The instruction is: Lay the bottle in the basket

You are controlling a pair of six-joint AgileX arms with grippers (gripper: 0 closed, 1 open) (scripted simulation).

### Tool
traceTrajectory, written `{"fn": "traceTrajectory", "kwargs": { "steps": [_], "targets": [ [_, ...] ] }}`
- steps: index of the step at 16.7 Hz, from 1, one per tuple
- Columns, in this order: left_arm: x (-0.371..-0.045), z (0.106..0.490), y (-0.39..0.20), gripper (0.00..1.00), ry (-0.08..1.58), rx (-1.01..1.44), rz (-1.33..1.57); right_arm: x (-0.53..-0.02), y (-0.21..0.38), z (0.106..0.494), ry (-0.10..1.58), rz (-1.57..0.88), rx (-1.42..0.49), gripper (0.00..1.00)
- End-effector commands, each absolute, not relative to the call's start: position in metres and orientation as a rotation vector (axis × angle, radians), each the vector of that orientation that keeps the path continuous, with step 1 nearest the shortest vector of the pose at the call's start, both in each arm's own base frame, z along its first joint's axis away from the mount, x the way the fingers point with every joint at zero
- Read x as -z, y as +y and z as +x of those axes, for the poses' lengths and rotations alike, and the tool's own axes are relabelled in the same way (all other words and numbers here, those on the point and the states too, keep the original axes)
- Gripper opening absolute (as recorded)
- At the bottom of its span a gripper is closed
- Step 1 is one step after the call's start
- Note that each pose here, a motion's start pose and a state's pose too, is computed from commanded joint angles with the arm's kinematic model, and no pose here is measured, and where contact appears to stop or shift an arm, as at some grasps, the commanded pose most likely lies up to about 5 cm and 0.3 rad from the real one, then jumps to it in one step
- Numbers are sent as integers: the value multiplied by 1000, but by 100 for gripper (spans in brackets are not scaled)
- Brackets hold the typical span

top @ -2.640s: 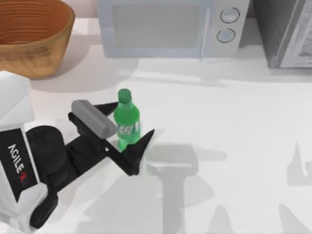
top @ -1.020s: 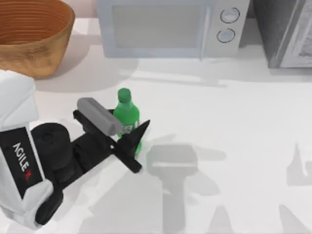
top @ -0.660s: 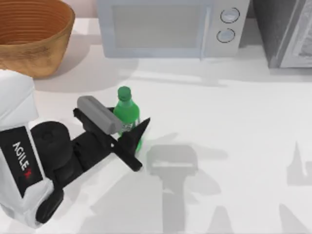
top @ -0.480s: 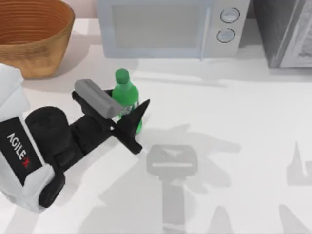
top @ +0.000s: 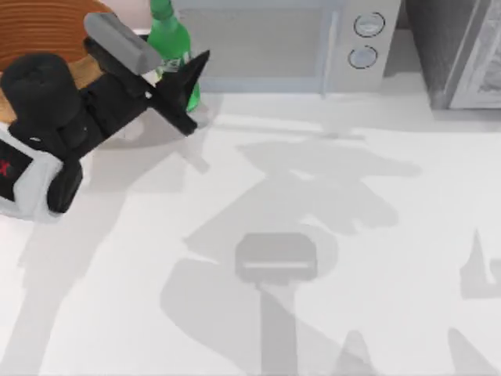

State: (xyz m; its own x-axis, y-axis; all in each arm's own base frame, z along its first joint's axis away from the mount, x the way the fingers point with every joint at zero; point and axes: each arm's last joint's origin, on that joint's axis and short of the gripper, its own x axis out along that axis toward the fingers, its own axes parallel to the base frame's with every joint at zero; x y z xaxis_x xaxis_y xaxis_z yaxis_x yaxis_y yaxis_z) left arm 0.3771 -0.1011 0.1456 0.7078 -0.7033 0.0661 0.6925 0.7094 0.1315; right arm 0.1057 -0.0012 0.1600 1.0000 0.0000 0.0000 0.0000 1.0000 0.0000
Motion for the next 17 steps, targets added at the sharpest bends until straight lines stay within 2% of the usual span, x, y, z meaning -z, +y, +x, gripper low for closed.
{"fn": "traceTrajectory", "kwargs": {
  "steps": [5,9,17],
  "targets": [
    [-205,433,-48,0,-99,784,140,-160,-1,106,0,0,0,100],
    [-244,460,13,0,-36,792,144,-160,-1,106,0,0,0,100],
    [-293,462,127,0,77,804,70,-160,-1,106,0,0,0,100]
  ]
}}
